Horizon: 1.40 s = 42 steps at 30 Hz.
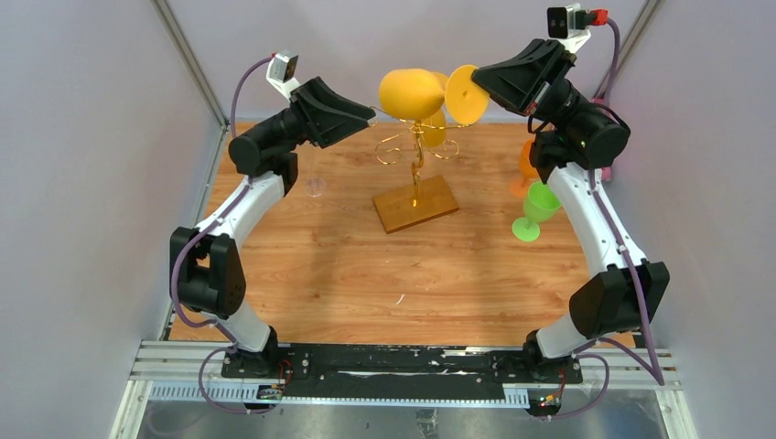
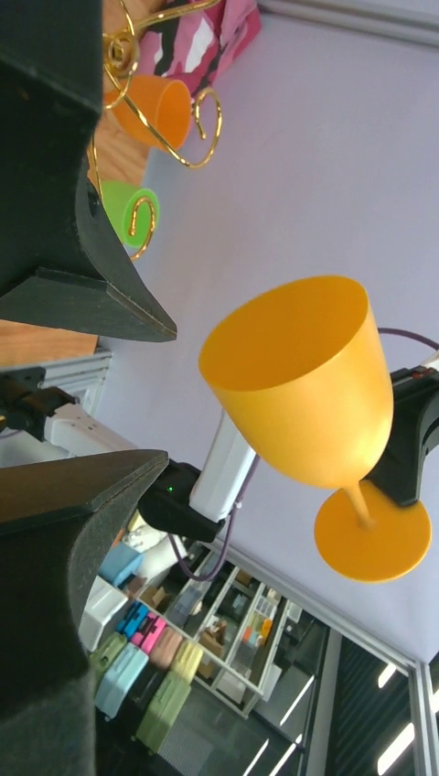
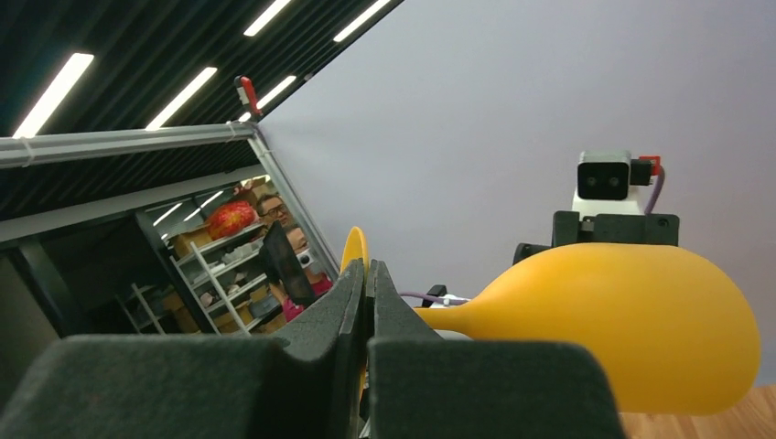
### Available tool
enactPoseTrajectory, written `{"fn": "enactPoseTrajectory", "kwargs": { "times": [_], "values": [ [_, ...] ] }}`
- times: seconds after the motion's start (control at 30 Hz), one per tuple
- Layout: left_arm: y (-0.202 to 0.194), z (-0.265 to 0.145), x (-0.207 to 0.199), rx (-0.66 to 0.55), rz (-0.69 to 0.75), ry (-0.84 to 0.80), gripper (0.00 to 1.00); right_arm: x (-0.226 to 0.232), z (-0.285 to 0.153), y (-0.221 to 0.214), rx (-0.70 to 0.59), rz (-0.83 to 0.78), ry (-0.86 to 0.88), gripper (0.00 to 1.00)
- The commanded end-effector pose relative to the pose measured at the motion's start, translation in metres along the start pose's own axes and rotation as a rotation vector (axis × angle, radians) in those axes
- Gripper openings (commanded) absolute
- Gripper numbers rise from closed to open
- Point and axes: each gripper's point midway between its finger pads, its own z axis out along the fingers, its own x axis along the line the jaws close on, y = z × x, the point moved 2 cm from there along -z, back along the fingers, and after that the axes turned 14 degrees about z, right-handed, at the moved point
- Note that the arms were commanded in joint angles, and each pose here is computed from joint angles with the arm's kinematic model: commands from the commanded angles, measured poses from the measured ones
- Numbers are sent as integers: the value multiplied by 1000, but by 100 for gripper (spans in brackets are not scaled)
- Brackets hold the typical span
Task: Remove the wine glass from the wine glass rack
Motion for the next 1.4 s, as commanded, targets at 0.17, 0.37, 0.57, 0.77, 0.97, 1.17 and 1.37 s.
{"fn": "enactPoseTrajectory", "kwargs": {
  "times": [0.17, 0.37, 0.57, 0.77, 0.97, 1.17, 1.37],
  "values": [
    [10, 3, -28, -33, 71, -89, 52, 11, 10, -20, 53, -17, 102, 0],
    [9, 2, -27, -46, 59, -79, 52, -9, 20, -29, 67, 47, 123, 0],
    [13, 1, -39, -57, 73, -86, 50, -38, 22, -36, 67, 104, 115, 0],
    [21, -1, -76, -94, 118, -104, 33, -63, 16, -32, 39, 158, 123, 0],
    [28, -7, -116, -146, 156, -120, 1, -89, 17, -36, 48, 210, 101, 0],
    [30, -12, -126, -187, 117, -110, 0, -100, 18, -44, 72, 254, 93, 6],
    [37, -19, -119, -200, 137, 46, 0, -93, 15, -46, 75, 214, 103, 65]
  ]
}}
